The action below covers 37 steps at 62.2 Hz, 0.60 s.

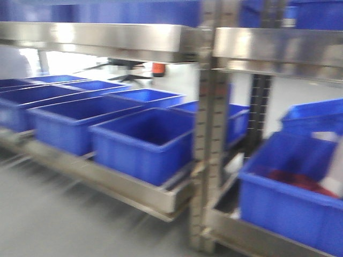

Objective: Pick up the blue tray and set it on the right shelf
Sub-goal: 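Raise the held tray above the shelf's upper steel rail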

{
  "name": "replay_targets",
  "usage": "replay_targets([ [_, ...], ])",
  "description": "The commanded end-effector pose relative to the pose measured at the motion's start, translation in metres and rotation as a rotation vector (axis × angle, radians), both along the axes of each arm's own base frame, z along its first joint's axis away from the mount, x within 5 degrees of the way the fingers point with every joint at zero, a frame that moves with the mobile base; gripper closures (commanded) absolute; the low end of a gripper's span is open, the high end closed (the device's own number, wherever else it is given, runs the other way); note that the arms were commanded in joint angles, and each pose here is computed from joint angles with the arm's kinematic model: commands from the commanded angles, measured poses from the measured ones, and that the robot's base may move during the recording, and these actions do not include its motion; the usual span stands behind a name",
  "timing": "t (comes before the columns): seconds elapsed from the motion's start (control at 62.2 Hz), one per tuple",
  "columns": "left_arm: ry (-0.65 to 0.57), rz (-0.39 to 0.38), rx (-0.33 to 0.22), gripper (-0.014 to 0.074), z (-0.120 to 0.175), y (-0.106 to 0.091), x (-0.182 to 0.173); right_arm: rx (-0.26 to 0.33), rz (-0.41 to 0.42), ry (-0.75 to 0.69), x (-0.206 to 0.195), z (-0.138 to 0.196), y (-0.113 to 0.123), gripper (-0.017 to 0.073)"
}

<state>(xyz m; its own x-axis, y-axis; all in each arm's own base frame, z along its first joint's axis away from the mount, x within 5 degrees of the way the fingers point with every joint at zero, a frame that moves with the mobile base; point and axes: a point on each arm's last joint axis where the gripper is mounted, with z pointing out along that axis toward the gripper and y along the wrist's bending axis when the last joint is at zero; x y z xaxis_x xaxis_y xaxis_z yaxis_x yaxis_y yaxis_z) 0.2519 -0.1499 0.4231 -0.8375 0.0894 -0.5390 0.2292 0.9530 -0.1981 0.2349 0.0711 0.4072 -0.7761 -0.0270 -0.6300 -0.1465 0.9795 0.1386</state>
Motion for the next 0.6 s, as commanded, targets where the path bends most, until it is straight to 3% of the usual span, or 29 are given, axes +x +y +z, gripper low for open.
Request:
replay_targets([
  [0.0, -0.004, -0.002, 0.067, 0.0642, 0.0149, 0.0143, -0.0151, -0.073, 0.003, -0.106, -0.0051, 0.0170, -0.0096, 0.0501],
  [0.579, -0.004, -0.003, 0.064, 0.0642, 0.0150, 0.0141, -0.0151, -0.073, 0.003, -0.106, -0.0051, 0.0170, -0.0096, 0.0501],
])
